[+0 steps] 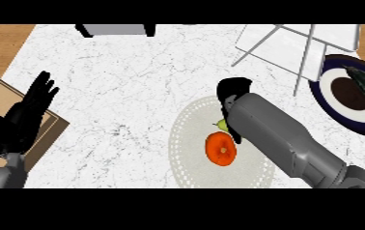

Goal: Pick the pear from the placemat and place it in the tiered shelf

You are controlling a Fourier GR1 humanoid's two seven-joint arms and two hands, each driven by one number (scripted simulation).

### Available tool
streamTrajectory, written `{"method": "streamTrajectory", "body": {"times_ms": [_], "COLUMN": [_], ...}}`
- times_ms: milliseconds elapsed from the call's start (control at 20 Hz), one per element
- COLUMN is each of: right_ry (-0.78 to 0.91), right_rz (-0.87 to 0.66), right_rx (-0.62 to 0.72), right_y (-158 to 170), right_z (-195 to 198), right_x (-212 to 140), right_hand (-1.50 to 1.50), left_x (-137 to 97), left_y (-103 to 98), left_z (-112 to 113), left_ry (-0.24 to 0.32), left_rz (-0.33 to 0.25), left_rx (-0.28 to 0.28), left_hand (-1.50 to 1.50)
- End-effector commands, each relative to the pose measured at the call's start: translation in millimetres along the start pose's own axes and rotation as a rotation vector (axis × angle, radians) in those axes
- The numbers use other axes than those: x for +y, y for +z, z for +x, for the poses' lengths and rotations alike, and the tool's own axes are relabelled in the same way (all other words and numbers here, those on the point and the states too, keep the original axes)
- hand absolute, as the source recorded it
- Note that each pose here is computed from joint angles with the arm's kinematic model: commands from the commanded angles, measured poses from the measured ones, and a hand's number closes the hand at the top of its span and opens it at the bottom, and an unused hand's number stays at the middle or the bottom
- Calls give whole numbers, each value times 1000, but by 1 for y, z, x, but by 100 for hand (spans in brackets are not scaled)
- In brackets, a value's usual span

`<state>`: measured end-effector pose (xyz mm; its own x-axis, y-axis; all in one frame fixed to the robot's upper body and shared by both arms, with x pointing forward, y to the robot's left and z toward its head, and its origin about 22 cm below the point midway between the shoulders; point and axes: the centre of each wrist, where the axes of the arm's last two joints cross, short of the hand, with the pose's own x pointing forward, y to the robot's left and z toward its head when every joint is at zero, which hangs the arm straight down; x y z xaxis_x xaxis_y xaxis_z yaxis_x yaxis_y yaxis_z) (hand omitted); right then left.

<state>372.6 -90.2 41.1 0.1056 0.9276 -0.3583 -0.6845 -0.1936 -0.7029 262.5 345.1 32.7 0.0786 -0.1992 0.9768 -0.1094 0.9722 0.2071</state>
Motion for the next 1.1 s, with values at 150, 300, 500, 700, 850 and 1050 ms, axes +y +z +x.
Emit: {"method": "streamTrajectory", "body": {"times_ms": [150, 300, 500, 700, 850, 1050], "right_ry": [2, 3, 0, 53, 74, 48], "right_rz": [32, 65, 69, 25, -4, -104], "right_rx": [116, 135, 85, 55, 54, 21], "right_y": [-9, -19, -12, -5, -14, 4], "right_z": [0, -13, 0, -3, -13, 3], "right_x": [6, 15, 22, 29, 30, 30], "right_hand": [-150, 150, 150, 150, 150, 150], "left_x": [-3, 3, 12, -4, -15, 8], "left_y": [20, 24, 26, 21, 27, 26], "left_z": [-35, -30, -29, -33, -42, -37], "left_ry": [1, -6, -9, -1, 4, -2], "left_rz": [-10, 1, -13, 12, -3, 8], "left_rx": [150, 161, 150, 165, 161, 168], "left_hand": [0, 0, 0, 0, 0, 0]}}
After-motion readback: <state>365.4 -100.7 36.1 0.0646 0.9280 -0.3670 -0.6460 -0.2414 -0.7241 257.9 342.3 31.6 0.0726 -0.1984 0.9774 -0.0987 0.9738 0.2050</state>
